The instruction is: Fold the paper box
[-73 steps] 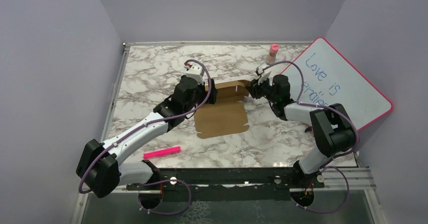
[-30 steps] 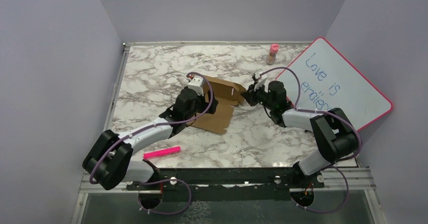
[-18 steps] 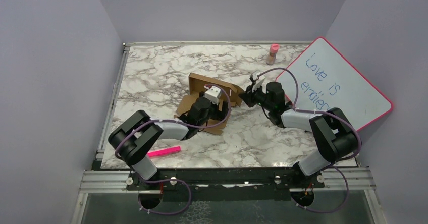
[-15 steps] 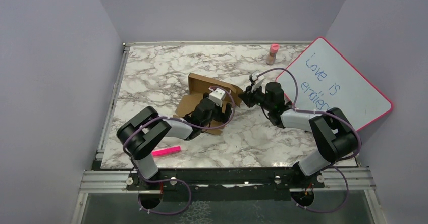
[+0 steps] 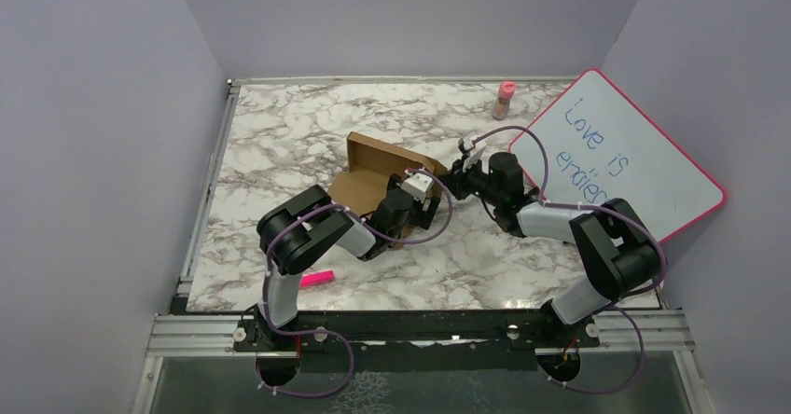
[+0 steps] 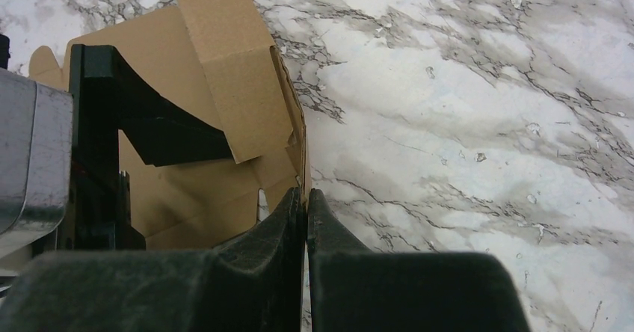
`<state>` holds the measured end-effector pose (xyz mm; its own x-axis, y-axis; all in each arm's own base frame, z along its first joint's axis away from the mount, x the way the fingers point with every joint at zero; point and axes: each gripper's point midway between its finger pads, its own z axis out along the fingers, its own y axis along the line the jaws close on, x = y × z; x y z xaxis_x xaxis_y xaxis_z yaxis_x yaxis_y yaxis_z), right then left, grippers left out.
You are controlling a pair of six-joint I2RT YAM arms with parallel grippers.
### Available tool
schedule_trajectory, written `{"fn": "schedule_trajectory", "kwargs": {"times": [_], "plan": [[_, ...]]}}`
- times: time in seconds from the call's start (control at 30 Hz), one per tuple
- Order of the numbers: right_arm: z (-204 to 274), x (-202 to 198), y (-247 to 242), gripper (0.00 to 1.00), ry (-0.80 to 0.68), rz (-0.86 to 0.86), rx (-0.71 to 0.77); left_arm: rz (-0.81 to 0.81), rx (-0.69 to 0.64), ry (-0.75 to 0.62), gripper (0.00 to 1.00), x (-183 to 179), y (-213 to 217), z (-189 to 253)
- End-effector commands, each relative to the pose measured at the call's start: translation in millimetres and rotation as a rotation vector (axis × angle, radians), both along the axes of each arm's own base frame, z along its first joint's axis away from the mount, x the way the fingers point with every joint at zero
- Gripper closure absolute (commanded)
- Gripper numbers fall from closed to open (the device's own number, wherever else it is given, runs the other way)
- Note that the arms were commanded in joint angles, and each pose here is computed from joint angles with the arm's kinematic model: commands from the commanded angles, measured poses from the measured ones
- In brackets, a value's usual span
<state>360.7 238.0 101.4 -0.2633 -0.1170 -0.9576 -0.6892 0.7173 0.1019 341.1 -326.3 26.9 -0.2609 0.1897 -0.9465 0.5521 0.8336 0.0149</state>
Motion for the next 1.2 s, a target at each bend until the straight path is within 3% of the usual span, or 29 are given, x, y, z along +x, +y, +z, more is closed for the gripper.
{"fn": "schedule_trajectory", "kwargs": {"times": [0.0,0.47,0.87,1.17], "plan": [[-7.1,-3.1,5.9,0.92,0.013,0.021,-0.004,0.122,-0.001,-0.061,0.13,17.2,12.8,6.9],[-11.7,-5.6,11.3,0.92,0.001,0.056,-0.036,0.18,-0.089,-0.088,0.32,26.9,13.1,20.7],[-13.8,-9.4,15.8,0.92,0.0,0.082,-0.032,0.196,-0.309,0.005,0.39,29.0,31.1,23.6],[-10.1,-13.9,20.9,0.85,0.003,0.112,-0.008,0.166,-0.329,0.06,0.45,23.9,34.2,8.0]]}}
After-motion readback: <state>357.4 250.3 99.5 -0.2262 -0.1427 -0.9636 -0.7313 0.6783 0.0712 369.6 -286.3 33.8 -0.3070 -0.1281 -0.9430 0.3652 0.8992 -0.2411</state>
